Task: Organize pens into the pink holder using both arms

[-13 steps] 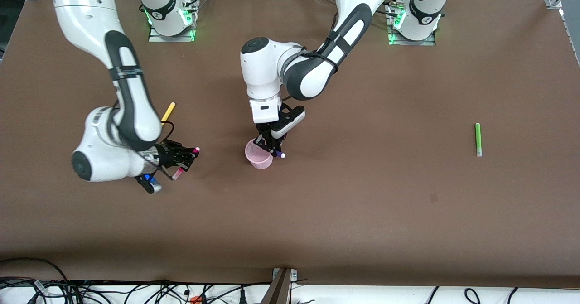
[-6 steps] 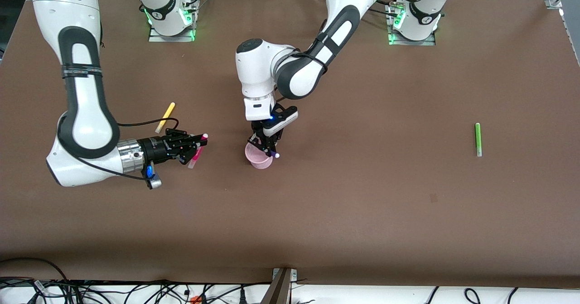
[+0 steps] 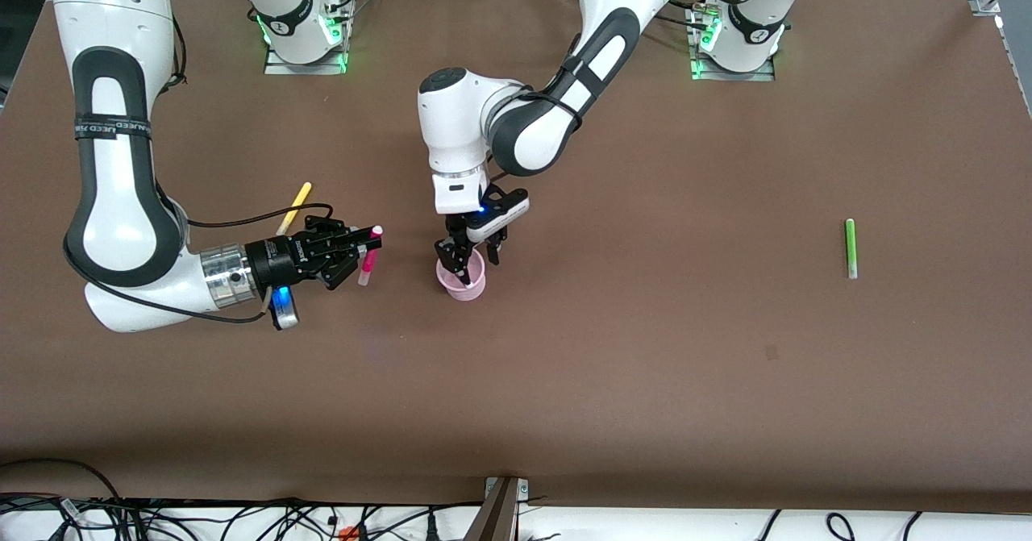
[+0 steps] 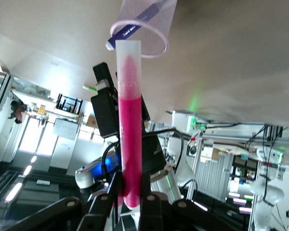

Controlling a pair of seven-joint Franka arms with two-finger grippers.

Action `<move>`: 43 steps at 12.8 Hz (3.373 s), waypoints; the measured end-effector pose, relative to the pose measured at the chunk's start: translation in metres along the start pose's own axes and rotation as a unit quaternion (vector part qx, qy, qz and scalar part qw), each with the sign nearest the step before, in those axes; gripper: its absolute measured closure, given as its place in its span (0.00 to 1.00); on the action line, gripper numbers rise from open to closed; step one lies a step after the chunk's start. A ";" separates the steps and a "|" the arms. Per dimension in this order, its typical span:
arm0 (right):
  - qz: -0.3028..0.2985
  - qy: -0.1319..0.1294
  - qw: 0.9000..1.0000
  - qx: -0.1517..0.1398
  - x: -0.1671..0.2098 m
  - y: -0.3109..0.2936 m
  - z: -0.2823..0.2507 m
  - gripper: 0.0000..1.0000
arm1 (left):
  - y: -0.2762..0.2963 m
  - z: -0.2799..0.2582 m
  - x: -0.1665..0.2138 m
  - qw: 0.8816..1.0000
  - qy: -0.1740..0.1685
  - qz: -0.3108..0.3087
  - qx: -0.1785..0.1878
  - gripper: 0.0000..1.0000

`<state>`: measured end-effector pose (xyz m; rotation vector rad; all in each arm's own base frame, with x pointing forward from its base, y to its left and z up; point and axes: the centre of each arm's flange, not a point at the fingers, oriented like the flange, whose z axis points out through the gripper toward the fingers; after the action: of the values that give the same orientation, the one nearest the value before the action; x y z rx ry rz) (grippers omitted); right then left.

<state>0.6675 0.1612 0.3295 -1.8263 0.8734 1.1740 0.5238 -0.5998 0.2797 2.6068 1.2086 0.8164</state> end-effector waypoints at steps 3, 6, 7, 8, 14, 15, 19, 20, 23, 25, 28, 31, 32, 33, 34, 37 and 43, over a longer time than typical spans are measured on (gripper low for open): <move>0.003 -0.031 0.999 0.007 0.000 0.000 0.005 0.82 | 0.022 -0.020 0.053 0.999 -0.028 -0.015 -0.003 0.05; 0.010 -0.050 0.999 0.019 0.007 0.002 0.012 0.82 | 0.031 -0.046 0.167 0.992 -0.127 -0.017 0.015 0.05; 0.013 -0.058 0.998 0.023 0.010 0.002 0.016 0.82 | 0.025 -0.059 0.209 0.989 -0.149 -0.015 0.016 0.05; 0.015 -0.066 0.997 0.028 0.014 0.002 0.024 0.82 | 0.015 -0.075 0.246 0.987 -0.160 -0.007 0.025 0.00; 0.038 -0.069 0.996 0.043 0.042 -0.012 0.115 0.82 | -0.071 -0.126 0.402 0.954 -0.257 0.114 0.107 0.00; 0.043 -0.067 0.996 0.044 0.049 -0.011 0.125 0.82 | -0.089 -0.133 0.433 0.945 -0.273 0.141 0.110 0.00; 0.044 -0.051 0.997 0.048 0.073 -0.005 0.139 0.82 | -0.165 -0.148 0.534 0.903 -0.316 0.270 0.109 0.00; 0.041 -0.049 0.997 0.049 0.081 -0.002 0.141 0.82 | -0.183 -0.144 0.550 0.888 -0.330 0.304 0.104 0.00; 0.032 -0.044 0.997 0.050 0.104 0.008 0.144 0.54 | -0.217 -0.134 0.561 0.852 -0.355 0.373 0.092 0.00; 0.025 -0.035 0.998 0.052 0.103 0.006 0.136 0.30 | -0.228 -0.135 0.565 0.845 -0.350 0.393 0.089 0.00; -0.012 0.029 0.999 0.027 0.079 -0.008 0.088 0.00 | -0.231 -0.133 0.570 0.845 -0.322 0.416 0.103 0.00; -0.077 0.108 0.991 -0.005 0.025 -0.023 0.029 0.00 | -0.239 -0.128 0.574 0.836 -0.327 0.428 0.099 0.00; -0.105 0.137 0.985 -0.023 0.006 -0.024 0.012 0.00 | -0.244 -0.128 0.580 0.835 -0.328 0.430 0.097 0.00; -0.130 0.168 0.976 -0.048 -0.012 -0.023 -0.004 0.00 | -0.250 -0.127 0.587 0.836 -0.330 0.428 0.094 0.00; -0.153 0.200 0.965 -0.079 -0.030 -0.021 -0.018 0.00 | -0.255 -0.126 0.593 0.838 -0.331 0.425 0.091 0.00; -0.237 0.298 0.901 -0.209 -0.092 -0.012 -0.052 0.00 | -0.258 -0.126 0.596 0.838 -0.333 0.423 0.087 0.00; -0.329 0.400 0.758 -0.397 -0.233 0.009 -0.082 0.00 | -0.257 -0.126 0.594 0.836 -0.335 0.425 0.087 0.00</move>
<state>0.6137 0.1162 0.5666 -3.0839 -0.0083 0.2187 0.5983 0.0016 0.5392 3.1163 -0.1088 -0.2045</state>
